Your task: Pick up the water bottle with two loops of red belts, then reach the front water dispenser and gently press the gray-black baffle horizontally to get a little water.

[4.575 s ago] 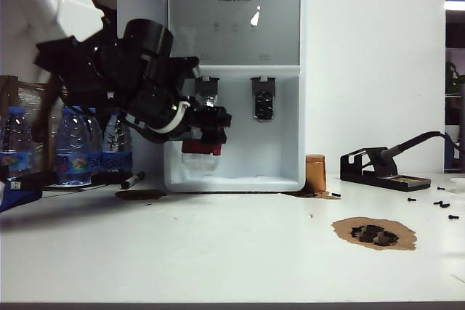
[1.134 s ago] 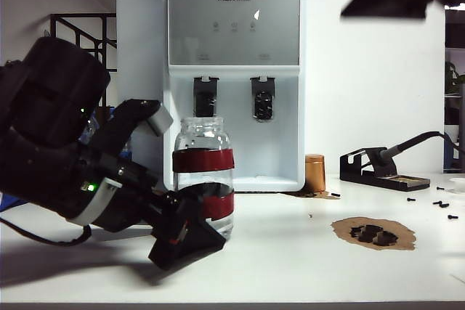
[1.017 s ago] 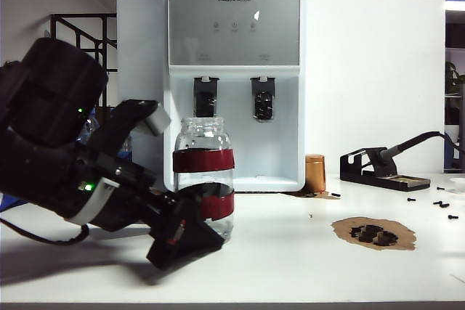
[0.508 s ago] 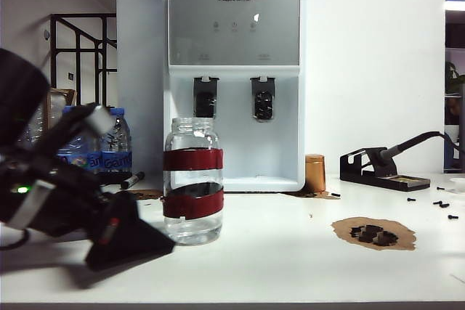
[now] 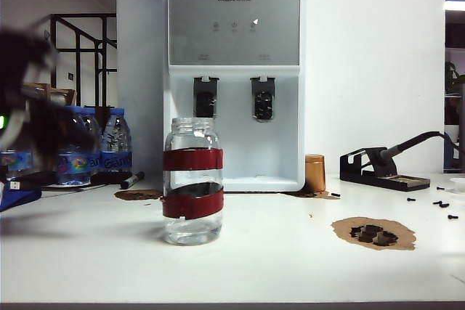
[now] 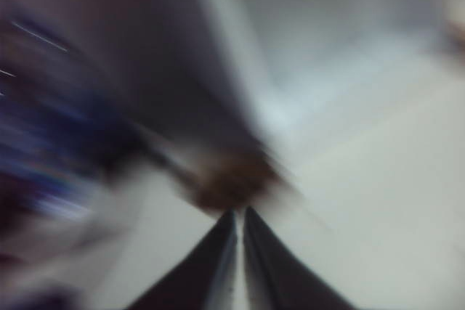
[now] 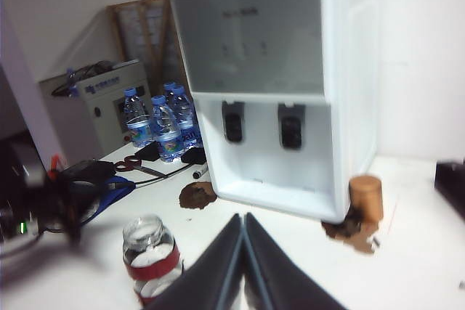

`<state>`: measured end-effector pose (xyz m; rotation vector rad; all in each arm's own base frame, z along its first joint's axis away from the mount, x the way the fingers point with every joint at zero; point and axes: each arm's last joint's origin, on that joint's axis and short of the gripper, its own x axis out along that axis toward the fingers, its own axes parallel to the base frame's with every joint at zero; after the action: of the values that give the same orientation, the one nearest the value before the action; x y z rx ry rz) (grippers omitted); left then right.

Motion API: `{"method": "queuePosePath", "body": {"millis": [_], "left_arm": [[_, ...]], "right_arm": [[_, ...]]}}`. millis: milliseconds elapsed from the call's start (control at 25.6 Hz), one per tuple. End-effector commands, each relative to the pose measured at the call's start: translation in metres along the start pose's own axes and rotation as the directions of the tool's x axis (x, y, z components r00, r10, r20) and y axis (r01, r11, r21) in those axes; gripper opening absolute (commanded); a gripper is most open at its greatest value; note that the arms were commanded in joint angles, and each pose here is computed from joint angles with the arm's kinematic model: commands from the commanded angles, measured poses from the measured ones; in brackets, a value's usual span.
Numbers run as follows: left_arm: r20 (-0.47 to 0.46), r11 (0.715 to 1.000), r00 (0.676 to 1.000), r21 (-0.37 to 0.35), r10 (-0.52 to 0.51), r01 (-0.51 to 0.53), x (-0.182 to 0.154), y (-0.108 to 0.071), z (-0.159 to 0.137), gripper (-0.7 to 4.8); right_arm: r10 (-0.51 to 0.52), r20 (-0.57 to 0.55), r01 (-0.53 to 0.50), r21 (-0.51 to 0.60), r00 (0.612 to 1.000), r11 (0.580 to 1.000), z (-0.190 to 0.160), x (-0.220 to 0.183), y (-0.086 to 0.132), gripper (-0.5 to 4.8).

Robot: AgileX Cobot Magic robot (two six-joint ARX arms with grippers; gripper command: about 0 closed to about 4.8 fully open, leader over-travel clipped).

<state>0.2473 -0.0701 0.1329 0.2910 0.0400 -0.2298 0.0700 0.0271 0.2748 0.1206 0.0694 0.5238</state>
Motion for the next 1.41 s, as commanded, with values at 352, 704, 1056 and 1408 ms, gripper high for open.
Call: {"method": "queuePosePath", "body": {"millis": [352, 704, 1056, 1408], "left_arm": [[0.201, 0.833, 0.809, -0.145, 0.553, -0.533, -0.047, 0.053, 0.083, -0.04], [-0.028, 0.828, 0.831, -0.068, 0.556, -0.556, -0.063, 0.053, 0.076, -0.04], [-0.249, 0.828, 0.817, -0.088, 0.52, -0.554, -0.068, 0.061, 0.051, -0.04], [-0.152, 0.852, 0.876, -0.206, 0.458, -0.481, -0.112, 0.066, 0.032, -0.04]], "right_arm": [[0.112, -0.115, -0.096, 0.141, 0.987, 0.985, -0.104, 0.019, -0.014, -0.02], [0.209, -0.163, -0.191, 0.118, 0.964, 0.974, -0.12, 0.022, -0.014, -0.02], [0.213, -0.165, -0.196, 0.111, 0.963, 0.974, -0.12, 0.022, -0.014, -0.02], [0.231, -0.168, -0.231, 0.022, 0.958, 0.973, -0.12, 0.021, -0.013, -0.02]]}}
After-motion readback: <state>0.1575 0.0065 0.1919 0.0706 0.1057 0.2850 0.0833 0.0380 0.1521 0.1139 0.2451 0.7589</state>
